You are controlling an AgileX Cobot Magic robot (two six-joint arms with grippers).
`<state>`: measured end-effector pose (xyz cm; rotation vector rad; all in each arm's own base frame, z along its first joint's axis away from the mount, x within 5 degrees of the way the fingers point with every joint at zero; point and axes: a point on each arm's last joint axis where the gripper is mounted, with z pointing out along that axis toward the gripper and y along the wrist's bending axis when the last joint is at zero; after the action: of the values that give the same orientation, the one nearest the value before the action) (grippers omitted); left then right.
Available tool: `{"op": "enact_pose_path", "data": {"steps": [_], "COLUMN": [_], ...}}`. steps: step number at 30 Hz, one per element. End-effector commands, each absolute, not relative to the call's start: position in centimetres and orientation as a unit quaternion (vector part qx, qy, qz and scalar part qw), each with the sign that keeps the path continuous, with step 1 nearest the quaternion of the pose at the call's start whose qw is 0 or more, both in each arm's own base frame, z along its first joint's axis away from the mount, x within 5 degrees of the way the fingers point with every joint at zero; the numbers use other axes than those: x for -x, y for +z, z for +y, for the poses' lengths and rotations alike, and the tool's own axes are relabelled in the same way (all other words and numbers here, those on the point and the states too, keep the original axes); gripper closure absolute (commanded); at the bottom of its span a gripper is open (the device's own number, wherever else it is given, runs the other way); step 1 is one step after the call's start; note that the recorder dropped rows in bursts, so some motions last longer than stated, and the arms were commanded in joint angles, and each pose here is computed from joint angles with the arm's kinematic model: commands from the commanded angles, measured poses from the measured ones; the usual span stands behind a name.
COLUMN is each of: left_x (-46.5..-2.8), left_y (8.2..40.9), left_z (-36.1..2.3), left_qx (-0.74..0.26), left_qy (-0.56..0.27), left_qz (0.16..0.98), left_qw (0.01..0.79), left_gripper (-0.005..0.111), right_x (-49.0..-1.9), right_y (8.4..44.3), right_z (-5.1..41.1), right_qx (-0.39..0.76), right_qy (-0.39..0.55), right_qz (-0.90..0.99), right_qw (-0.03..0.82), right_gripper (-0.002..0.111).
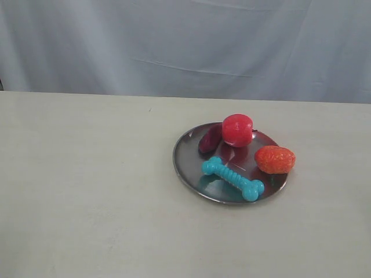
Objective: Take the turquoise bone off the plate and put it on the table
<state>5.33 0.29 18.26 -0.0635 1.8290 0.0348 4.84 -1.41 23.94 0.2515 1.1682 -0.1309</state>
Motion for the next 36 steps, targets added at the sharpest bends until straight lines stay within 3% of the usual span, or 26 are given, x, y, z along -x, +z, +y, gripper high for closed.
{"op": "enact_pose_path", "data": {"steps": [1, 4, 12, 21, 28, 36], "left_x": [-5.3, -5.3, -5.3, -5.3, -5.3, -5.3], "left_y": [18.2, 18.2, 18.2, 18.2, 18.2, 18.2], "left_z": [0.2, 0.2, 0.2, 0.2, 0.2, 0.2], "left_qx": [0.026, 0.026, 0.026, 0.026, 0.026, 0.026], "left_qy": [0.011, 0.011, 0.011, 0.011, 0.011, 0.011], "left_qz": [0.791, 0.791, 0.791, 0.791, 0.791, 0.791], "left_qw": [0.611, 0.611, 0.611, 0.611, 0.611, 0.611], "left_gripper": [0.107, 0.107, 0.107, 0.107, 0.107, 0.107], "right_x": [-3.9, -3.7, -5.7, -16.9, -25.0, -31.8], "right_y": [25.6, 25.9, 32.1, 37.3, 36.6, 32.6], "right_z": [-1.2, -1.2, -2.0, -5.2, -7.1, -6.1], "right_qx": [-0.173, -0.175, -0.226, -0.245, -0.118, 0.074], "right_qy": [0.069, 0.084, 0.097, 0.024, -0.046, 0.089], "right_qz": [0.439, 0.417, 0.473, 0.698, 0.864, 0.941], "right_qw": [0.879, 0.888, 0.846, 0.673, 0.488, 0.317], "right_gripper": [0.109, 0.109, 0.109, 0.109, 0.109, 0.109]}}
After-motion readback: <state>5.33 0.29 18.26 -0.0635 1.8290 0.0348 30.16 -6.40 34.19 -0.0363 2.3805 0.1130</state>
